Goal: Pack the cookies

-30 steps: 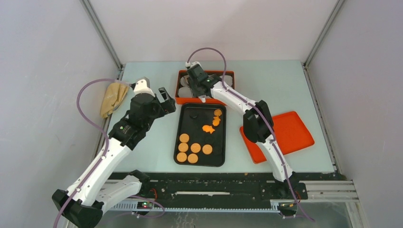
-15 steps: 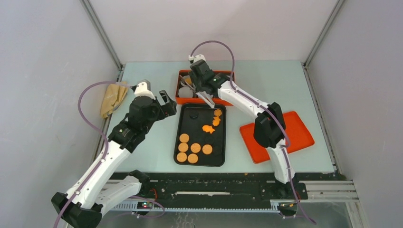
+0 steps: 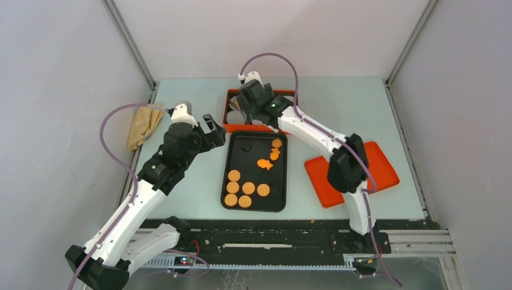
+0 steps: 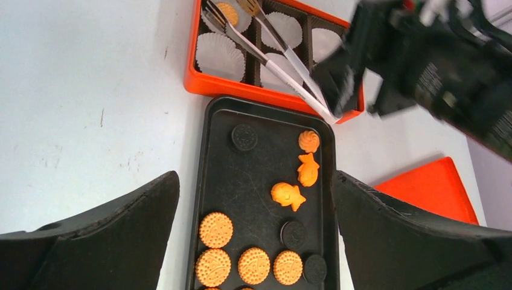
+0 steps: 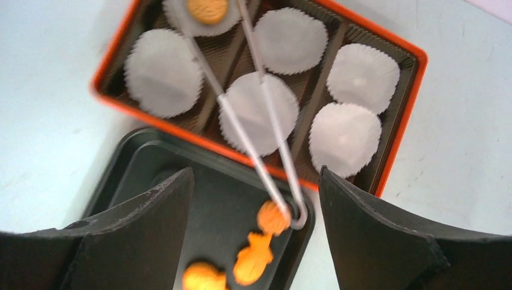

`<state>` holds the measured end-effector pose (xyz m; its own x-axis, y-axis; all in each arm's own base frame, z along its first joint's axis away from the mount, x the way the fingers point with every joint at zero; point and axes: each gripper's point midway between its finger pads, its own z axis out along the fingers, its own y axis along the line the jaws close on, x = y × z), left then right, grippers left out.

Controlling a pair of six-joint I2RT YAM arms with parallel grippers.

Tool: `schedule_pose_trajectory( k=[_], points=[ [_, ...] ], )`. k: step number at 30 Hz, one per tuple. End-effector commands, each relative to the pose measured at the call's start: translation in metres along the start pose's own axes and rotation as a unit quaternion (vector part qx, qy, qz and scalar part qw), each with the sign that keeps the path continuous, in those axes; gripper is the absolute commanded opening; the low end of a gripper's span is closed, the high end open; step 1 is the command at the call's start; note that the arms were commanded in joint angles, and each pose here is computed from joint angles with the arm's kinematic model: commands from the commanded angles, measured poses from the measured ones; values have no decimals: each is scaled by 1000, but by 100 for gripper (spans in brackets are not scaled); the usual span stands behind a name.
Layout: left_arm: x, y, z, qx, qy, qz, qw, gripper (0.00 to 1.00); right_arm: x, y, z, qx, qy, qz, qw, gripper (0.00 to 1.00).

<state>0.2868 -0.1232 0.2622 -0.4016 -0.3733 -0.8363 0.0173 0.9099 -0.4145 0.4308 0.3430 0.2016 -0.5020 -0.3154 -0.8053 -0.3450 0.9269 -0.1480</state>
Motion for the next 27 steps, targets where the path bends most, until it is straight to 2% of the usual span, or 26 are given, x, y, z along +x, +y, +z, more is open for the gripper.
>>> schedule_pose_trajectory(
  k=[1, 5, 8, 12, 17, 27],
  points=[
    [4, 3, -2, 4, -6, -2, 1000, 100, 24, -34, 53, 48, 59, -33, 997, 84],
    [6, 9, -2, -8, -5, 4, 1000, 100, 34, -38, 87, 28, 87, -22, 996, 84],
    [8, 14, 0, -21, -2, 7, 1000, 100, 42, -36, 96, 14, 97, -19, 995, 85],
    [9, 15, 3, -27, 0, 10, 1000, 100, 41, -33, 91, 7, 87, -14, 996, 86],
    [10, 12, 8, -25, 8, 12, 1000, 100, 21, -50, 75, 45, 45, 7, 998, 86],
    [14, 11, 12, -23, 11, 11, 1000, 100, -5, -35, 51, -8, 15, -8, 1000, 86]
  ],
)
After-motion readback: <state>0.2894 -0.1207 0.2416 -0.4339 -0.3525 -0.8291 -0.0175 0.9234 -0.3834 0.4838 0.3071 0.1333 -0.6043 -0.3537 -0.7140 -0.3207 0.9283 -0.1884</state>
